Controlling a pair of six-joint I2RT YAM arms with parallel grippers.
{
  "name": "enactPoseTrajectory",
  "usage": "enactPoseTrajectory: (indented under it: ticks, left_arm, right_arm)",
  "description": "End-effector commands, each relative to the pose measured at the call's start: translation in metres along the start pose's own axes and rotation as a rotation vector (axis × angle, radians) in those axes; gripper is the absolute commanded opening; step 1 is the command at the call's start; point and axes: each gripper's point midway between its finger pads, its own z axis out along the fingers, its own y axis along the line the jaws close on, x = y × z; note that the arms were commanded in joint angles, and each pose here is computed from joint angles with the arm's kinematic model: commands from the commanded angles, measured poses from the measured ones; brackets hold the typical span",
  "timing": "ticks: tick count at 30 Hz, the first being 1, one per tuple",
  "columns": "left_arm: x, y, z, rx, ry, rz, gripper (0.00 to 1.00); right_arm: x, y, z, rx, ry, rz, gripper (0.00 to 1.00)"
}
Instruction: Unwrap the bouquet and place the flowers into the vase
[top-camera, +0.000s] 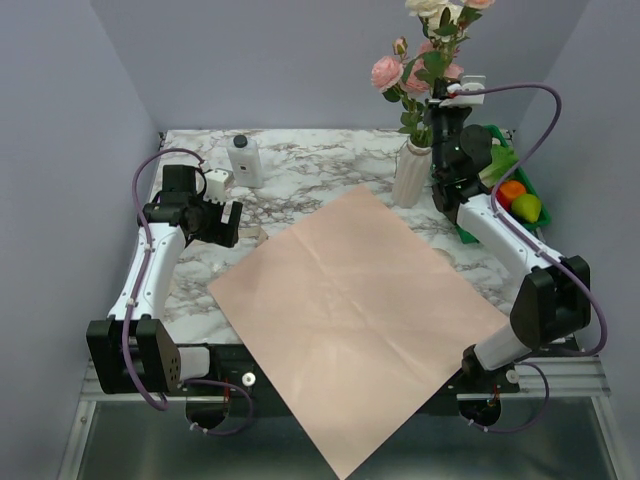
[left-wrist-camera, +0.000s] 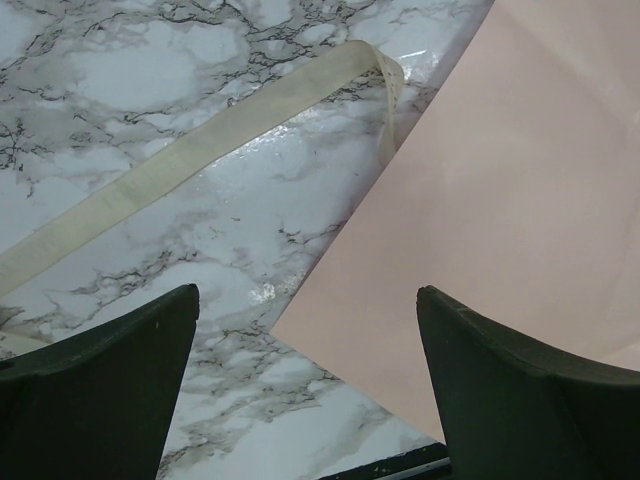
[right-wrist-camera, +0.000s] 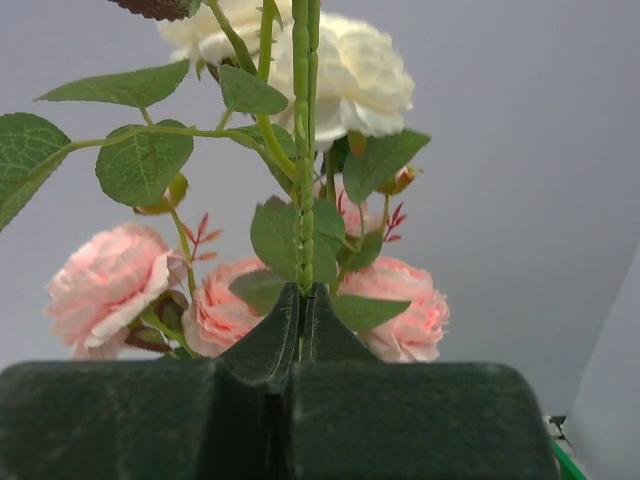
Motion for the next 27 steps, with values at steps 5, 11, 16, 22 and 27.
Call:
enactPoseTrajectory:
  ticks: [5,11,16,22,27]
  left_arm:
    - [-0.010,0.002,0.000,0.008,-0.028,0.010,0.99]
    - [-0.010,0.001,0.000,0.008,-0.031,0.012,0.99]
    - [-0.010,0.001,0.000,0.012,-0.031,0.006,0.99]
    - [-0.009,-0.001,-0.005,0.011,-0.041,0.004,0.99]
    - [-0.009,-0.004,-0.012,0.011,-0.055,0.001,0.99]
  right_arm:
    - [0.022,-0.011,0.000,0.053,-0.002,0.015,0.01]
    - [0.036,-0.007,-0.014,0.022,0.041,0.034,0.10]
    - [0.040,-0.006,-0.034,-0.006,0.062,0.065,0.39]
    - [0.039,-0.004,-0.055,-0.055,0.096,0.071,0.82]
    - [0.039,-0.004,-0.089,-0.095,0.149,0.086,0.85]
